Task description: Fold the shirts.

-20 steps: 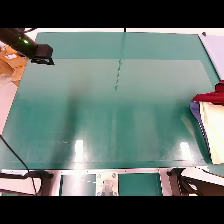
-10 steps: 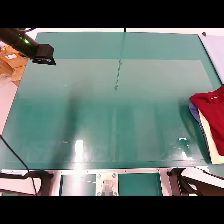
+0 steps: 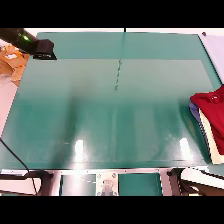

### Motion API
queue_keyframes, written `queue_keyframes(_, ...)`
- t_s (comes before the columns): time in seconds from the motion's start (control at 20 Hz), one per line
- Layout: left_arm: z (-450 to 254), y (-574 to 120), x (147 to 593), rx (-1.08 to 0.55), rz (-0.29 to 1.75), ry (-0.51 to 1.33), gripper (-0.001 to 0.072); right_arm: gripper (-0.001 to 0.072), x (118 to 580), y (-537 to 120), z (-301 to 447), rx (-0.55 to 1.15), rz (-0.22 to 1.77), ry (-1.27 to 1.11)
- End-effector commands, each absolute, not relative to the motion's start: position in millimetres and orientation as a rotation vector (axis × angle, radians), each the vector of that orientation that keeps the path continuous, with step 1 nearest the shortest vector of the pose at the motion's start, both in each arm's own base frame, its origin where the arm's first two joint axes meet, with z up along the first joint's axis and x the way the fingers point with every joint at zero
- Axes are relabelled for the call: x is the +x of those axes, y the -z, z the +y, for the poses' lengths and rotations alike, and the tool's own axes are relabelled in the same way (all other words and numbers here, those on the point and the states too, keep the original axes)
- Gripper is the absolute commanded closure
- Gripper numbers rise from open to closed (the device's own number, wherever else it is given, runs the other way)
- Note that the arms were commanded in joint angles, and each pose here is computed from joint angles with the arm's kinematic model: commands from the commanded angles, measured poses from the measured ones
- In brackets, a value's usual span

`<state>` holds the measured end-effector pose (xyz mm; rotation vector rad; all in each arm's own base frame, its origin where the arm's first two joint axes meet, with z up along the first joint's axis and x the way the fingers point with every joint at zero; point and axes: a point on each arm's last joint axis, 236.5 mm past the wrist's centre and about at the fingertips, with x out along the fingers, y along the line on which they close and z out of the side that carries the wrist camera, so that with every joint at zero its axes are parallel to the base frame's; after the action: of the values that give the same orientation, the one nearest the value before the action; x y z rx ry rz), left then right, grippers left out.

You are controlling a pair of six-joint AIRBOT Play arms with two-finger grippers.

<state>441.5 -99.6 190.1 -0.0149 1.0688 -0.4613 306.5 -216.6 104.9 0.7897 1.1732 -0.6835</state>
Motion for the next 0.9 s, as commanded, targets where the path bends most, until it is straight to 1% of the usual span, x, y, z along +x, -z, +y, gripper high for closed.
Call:
queue_keyframes(0.0,-100,-202,434,-0.048,1.051,0.441,0.0688,0.0693,373,-129,-141,0.710,1.112,0.419)
queue_keyframes(0.1,-101,-193,418,-0.076,1.095,0.433,0.0688,0.0693,381,-124,-88,0.606,1.161,0.289)
queue_keyframes(0.2,-108,-173,392,-0.090,1.161,0.441,0.0688,0.0693,375,-114,-41,0.528,1.194,0.187)
queue_keyframes(0.3,-122,-147,362,-0.094,1.206,0.460,0.0688,0.0693,355,-95,7,0.445,1.224,0.081)
queue_keyframes(0.4,-135,-120,332,-0.119,1.242,0.461,0.0688,0.0693,325,-67,43,0.394,1.273,0.009)
queue_keyframes(0.6,-151,-76,280,-0.137,1.319,0.472,0.0688,0.0693,277,-20,86,0.307,1.340,-0.096)
queue_keyframes(0.85,-153,-61,267,-0.120,1.361,0.481,0.0687,0.0692,263,-8,108,0.253,1.370,-0.157)
